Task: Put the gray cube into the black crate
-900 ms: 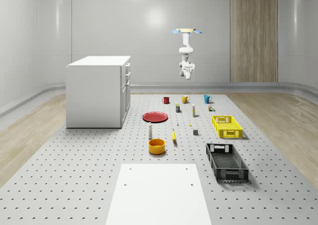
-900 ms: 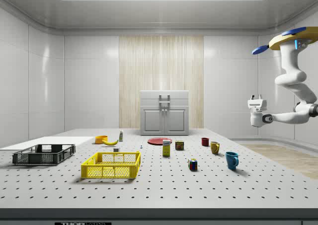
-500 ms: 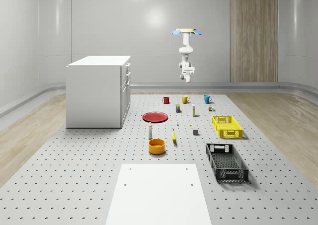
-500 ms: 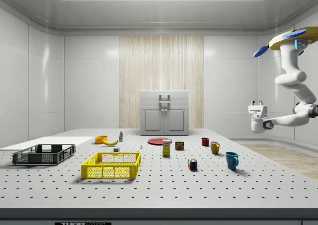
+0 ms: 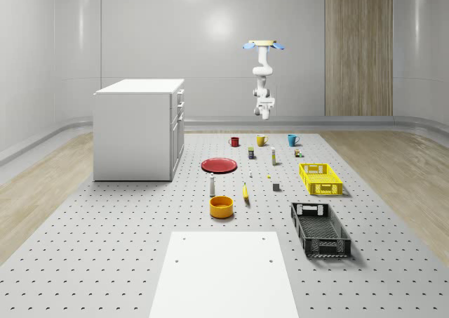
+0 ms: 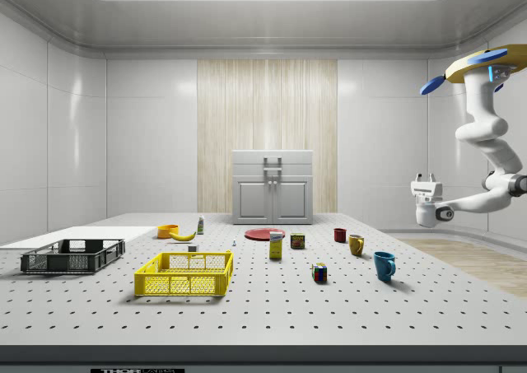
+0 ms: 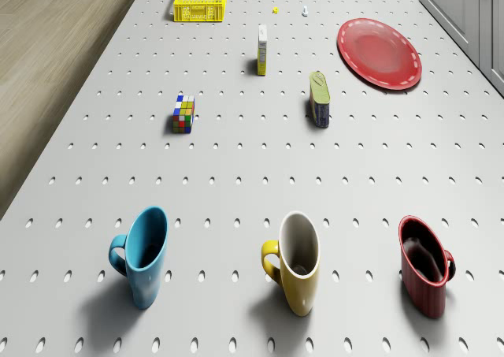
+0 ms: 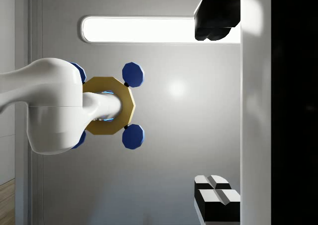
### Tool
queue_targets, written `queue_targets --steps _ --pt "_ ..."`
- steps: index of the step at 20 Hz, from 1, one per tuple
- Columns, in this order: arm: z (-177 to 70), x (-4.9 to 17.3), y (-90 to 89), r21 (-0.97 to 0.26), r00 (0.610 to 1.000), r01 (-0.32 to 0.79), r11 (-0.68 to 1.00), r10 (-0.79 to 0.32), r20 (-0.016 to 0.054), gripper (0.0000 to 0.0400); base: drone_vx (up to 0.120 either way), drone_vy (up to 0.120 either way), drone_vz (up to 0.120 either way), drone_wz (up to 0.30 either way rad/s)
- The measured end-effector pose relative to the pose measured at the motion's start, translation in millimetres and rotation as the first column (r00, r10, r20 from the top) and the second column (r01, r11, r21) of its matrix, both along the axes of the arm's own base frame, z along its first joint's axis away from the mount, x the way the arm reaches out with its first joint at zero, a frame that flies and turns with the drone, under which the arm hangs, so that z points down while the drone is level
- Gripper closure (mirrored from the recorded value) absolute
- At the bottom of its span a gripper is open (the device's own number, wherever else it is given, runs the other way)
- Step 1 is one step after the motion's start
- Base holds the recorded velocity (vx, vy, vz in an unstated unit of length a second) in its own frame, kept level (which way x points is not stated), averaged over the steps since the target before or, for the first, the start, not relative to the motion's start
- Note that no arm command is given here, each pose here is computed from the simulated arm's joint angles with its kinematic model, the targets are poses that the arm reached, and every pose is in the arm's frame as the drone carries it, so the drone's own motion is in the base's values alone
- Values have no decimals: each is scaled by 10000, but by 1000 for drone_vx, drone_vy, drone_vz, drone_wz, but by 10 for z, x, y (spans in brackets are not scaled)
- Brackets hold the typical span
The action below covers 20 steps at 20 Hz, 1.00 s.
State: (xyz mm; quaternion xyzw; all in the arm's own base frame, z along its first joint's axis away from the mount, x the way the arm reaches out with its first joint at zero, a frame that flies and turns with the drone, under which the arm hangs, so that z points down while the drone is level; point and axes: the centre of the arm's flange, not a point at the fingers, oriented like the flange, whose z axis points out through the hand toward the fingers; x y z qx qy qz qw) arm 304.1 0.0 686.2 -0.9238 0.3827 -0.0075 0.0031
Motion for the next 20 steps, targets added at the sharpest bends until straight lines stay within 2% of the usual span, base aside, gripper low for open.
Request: queue_targets --steps 14,20 --pt "50 -5 1 -7 9999 0 10000 0 107 0 0 0 0 0" --pt "52 -9 2 -22 9999 1 10000 0 153 0 113 7 0 0"
